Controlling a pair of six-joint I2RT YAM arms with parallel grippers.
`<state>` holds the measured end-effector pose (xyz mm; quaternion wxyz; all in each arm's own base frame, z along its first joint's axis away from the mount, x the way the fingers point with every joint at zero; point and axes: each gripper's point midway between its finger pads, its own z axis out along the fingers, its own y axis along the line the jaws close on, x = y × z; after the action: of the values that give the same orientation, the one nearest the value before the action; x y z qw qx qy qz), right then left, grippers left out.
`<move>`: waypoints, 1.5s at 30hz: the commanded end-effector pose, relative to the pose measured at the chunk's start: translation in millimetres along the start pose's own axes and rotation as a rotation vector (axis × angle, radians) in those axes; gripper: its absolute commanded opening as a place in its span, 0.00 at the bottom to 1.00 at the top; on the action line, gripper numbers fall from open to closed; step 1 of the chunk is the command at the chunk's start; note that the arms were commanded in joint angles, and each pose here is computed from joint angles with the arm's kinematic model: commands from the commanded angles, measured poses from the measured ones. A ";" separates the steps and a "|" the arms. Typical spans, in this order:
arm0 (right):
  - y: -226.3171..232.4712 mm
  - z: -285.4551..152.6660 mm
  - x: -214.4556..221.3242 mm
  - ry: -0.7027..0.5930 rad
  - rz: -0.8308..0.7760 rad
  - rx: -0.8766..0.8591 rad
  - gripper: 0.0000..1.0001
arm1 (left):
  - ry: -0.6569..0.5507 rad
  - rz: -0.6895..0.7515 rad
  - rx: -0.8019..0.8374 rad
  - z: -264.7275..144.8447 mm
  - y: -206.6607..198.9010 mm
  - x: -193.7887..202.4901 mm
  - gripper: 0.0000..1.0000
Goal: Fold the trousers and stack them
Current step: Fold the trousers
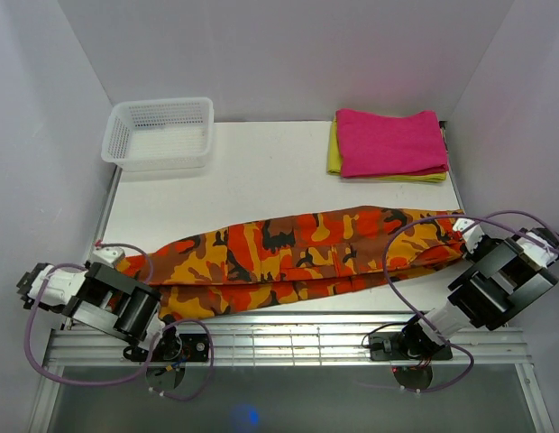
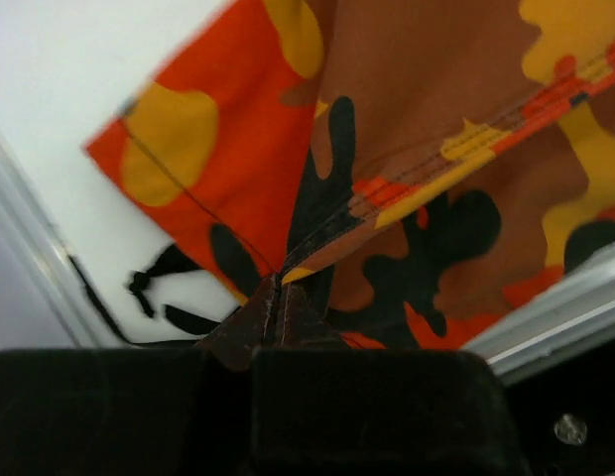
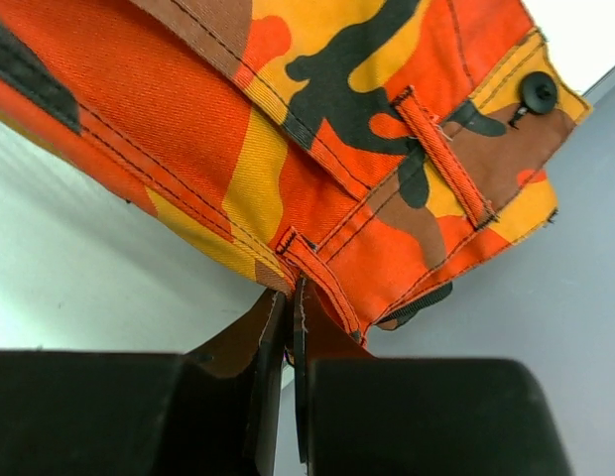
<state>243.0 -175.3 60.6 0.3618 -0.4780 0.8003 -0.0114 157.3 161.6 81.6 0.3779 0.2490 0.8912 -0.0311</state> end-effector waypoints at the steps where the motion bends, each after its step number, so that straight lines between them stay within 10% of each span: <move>1: -6.7 -9.3 24.4 0.144 -0.269 -0.031 0.08 | 0.200 0.312 0.186 1.3 -37.5 48.7 0.00; 9: 6.3 7.9 34.7 0.210 -0.233 -0.104 0.08 | 0.464 0.495 0.112 40.8 -33.1 99.8 0.00; 17: 3.0 14.6 38.0 0.258 -0.069 -0.174 0.08 | 0.441 0.119 0.060 100.6 49.8 55.2 0.00; 23: 2.1 9.3 24.3 0.231 -0.038 -0.204 0.08 | 0.234 -0.019 0.086 110.9 121.4 -27.1 0.00; 35: -41.2 -6.1 -19.3 0.082 0.122 -0.169 0.08 | -0.117 0.197 -0.140 27.4 203.1 -202.7 0.00; 45: -39.0 -4.0 -10.8 0.094 0.097 -0.164 0.08 | -0.027 0.322 -0.121 0.0 145.9 -129.1 0.00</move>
<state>270.3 -144.3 88.9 0.3088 -0.4441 0.8298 0.1369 336.2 193.2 196.7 0.4349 0.3301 0.8376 -0.0196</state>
